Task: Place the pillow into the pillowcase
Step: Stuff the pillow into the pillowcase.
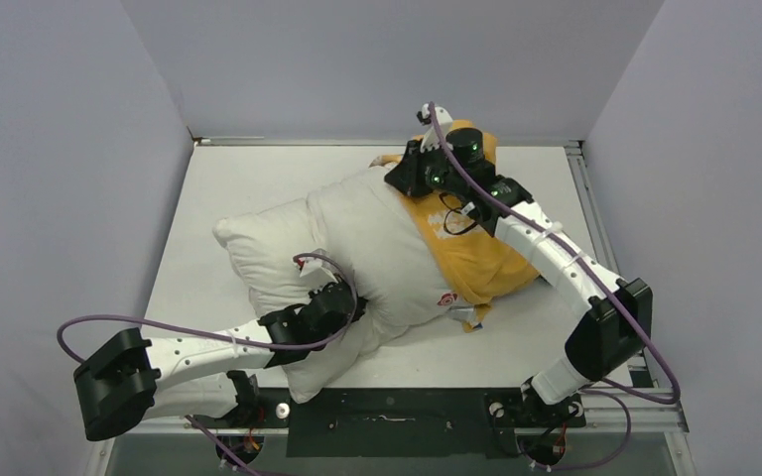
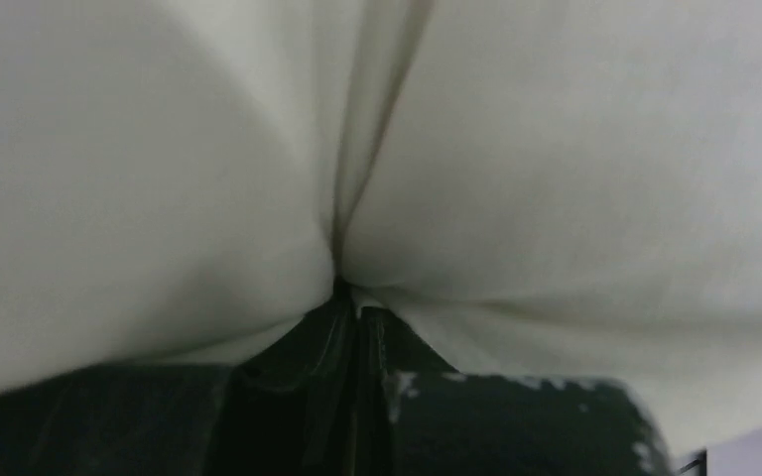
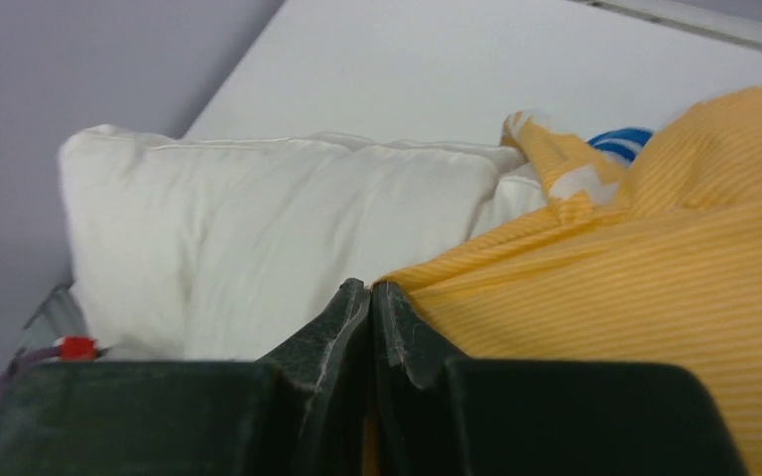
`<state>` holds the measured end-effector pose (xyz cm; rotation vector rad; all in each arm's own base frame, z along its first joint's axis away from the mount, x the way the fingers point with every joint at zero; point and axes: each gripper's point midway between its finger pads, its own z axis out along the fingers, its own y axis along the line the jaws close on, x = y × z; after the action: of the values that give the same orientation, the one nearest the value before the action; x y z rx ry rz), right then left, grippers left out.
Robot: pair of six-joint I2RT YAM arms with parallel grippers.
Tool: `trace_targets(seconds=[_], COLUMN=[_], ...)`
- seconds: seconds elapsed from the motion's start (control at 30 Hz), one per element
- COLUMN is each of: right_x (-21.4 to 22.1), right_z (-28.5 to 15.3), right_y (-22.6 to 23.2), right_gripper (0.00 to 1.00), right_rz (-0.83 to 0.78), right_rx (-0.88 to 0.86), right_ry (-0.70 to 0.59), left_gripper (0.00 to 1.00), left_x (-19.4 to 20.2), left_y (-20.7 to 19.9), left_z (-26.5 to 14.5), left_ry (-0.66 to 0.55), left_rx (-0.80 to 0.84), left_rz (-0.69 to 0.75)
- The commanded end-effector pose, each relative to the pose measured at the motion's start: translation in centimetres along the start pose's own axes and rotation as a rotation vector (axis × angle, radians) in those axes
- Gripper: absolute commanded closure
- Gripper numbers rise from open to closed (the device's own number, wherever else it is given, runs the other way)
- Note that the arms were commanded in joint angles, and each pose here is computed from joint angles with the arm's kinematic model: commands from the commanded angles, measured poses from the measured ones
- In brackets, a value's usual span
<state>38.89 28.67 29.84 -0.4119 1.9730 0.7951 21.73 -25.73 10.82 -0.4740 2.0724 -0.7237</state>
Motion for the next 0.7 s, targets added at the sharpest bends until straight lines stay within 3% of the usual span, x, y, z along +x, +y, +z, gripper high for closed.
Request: trace_targets(seconds=[0.0, 0.13, 0.3, 0.47, 0.53, 0.6, 0.67], right_x=[3.6, 10.9, 19.7, 17.7, 15.3, 13.2, 10.9], right_z=[-2.8, -1.5, 0.0, 1.3, 1.3, 0.6, -0.6], right_y=[15.4, 19.0, 20.2, 17.1, 15.6, 13.5, 11.2], right_gripper=[0.95, 0.95, 0.95, 0.92, 0.74, 0.41, 0.15], right_rz=[0.081, 0.161, 0.229, 0.127, 0.024, -0.064, -0.103], right_rx=[-0.574, -0.68, -0.656, -0.442, -0.318, -0.19, -0.066], right_ry=[0.049, 0.166, 0.314, 0.249, 0.194, 0.139, 0.066], left_gripper=[1.0, 1.0, 1.0, 1.0, 1.0, 1.0, 1.0], left_x=[1.9, 1.3, 1.2, 0.9, 0.5, 0.1, -0.3], left_y=[0.7, -0.4, -0.4, 0.6, 1.0, 1.1, 1.1], left_z=[0.5, 1.3, 1.2, 0.5, 0.2, 0.0, -0.2], left_ry=[0.129, 0.138, 0.151, 0.14, 0.124, 0.108, 0.093], left_rx=[-0.028, 0.007, 0.007, 0.003, 0.004, 0.008, 0.013], left_rz=[0.071, 0.059, 0.065, 0.047, 0.035, 0.025, 0.015])
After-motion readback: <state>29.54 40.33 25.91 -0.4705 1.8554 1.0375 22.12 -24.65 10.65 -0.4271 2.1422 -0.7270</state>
